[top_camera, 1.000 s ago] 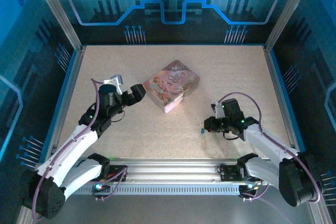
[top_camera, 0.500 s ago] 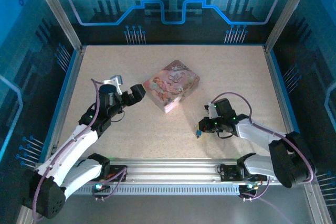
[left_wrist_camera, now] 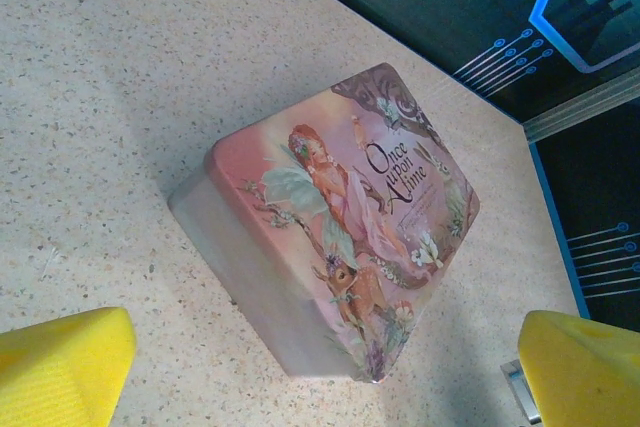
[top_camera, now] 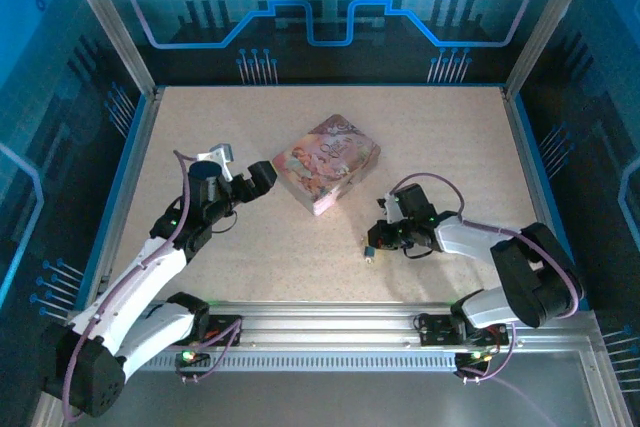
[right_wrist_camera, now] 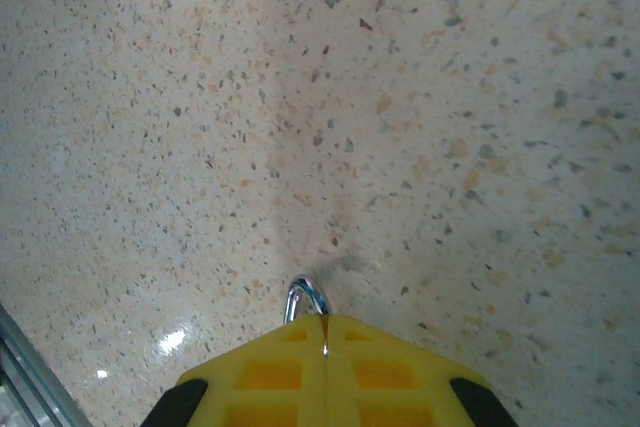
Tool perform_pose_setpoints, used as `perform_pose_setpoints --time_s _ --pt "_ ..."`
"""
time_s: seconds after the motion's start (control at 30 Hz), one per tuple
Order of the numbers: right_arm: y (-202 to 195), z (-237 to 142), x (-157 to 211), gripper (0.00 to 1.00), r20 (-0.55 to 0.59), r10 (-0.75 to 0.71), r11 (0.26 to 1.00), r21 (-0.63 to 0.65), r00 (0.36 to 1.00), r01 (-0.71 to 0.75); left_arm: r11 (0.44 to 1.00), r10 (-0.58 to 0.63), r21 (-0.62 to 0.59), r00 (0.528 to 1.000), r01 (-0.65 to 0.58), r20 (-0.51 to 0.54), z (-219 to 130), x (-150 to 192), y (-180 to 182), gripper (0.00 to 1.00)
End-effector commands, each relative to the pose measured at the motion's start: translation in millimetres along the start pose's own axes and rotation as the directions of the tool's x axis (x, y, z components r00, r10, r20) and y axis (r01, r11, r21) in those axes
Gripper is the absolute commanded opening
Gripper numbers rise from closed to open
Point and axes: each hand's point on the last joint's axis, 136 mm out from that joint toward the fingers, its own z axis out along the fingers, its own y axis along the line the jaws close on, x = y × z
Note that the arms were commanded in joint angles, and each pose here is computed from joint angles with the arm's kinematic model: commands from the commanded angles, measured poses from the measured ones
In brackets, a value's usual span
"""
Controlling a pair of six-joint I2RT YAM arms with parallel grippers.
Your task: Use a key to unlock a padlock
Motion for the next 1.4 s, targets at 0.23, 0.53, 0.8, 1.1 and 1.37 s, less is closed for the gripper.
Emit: perform_pose_setpoints --time_s 0.23,0.53,0.8,1.1,1.37 --pt "9 3 -7 0.03 0.004 -0.011 1.000 -0.017 1.000 0.011 1.000 -0.021 -0.009 1.000 0.021 0.002 2 1 5 0.99" --pt "7 2 -7 0.07 0.005 -0.018 1.000 -0.004 1.000 0.018 1.000 -0.027 -0.013 1.000 0.027 -0.001 0 2 6 0.99" --pt "7 -5 -8 0.17 0.013 -0.030 0.999 0.014 0.999 0.030 1.000 -0.009 -0.021 1.000 0.009 0.000 -4 2 8 0.99" --pt "8 -28 -15 0.27 0.059 -0.072 0.995 0.069 0.996 0.068 1.000 -0.001 -0.007 1.000 0.001 0.023 -12 -5 2 0.99" --pt "10 -76 -34 0.33 0.179 -0.158 0.979 0.154 0.971 0.131 1.000 0.014 -0.021 0.999 -0.013 0.037 -20 -7 6 0.99"
